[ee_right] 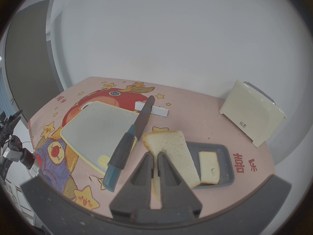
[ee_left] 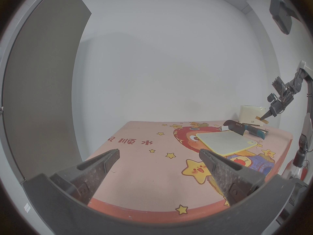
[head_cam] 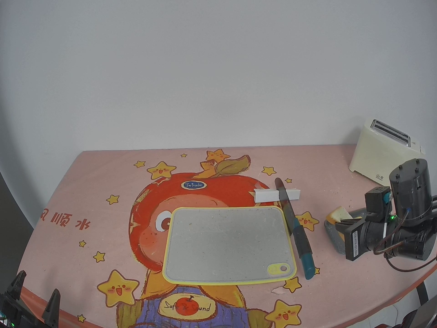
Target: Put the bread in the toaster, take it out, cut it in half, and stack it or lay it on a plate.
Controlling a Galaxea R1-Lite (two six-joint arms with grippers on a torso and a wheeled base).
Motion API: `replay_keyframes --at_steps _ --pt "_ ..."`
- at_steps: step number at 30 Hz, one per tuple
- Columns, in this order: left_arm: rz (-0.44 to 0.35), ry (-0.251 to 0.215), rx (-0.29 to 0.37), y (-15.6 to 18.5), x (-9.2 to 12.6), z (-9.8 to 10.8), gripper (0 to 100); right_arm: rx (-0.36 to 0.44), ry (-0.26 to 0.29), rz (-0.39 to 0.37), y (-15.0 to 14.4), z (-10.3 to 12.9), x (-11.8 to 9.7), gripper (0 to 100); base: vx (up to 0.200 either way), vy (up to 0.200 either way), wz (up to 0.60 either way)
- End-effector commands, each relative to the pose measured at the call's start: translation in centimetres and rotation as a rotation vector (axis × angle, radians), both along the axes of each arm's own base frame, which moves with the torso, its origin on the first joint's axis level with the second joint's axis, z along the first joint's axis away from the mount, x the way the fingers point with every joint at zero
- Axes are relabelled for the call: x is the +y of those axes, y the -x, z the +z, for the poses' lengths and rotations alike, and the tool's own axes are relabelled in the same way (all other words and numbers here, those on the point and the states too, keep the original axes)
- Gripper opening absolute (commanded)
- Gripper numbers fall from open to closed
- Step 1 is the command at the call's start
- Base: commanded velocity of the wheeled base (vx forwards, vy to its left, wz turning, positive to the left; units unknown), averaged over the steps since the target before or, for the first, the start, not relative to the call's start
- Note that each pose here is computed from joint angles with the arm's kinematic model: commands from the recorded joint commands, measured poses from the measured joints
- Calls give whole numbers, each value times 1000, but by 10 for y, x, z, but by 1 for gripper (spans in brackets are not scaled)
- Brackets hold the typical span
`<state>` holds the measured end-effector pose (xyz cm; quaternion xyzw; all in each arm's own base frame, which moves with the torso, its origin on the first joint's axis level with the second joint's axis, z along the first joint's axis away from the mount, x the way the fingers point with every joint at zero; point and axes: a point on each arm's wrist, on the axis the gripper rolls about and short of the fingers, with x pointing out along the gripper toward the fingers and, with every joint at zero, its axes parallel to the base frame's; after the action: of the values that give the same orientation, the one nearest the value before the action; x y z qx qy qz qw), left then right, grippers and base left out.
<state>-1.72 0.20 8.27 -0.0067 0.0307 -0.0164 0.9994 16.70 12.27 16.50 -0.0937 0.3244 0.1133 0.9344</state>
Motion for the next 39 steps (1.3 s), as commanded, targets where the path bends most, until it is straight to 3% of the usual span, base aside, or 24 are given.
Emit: replay_keyframes --at_steps 1,16,22,30,39 --pt "1 -1 17 -1 0 -5 100 5 13 -55 -11 -3 -5 0 0 0 0" --pt "1 -1 17 -1 0 -5 100 64 48 -177 -31 -19 -23 0 0 0 0" --pt "0 -1 17 -1 0 -5 100 65 51 -192 -30 -18 -27 0 0 0 0" --pt "0 -2 17 -1 0 -5 100 53 73 -279 -35 -18 -41 0 0 0 0" --pt "0 -2 17 -1 0 -5 100 78 83 -282 -31 -27 -45 0 -44 0 0"
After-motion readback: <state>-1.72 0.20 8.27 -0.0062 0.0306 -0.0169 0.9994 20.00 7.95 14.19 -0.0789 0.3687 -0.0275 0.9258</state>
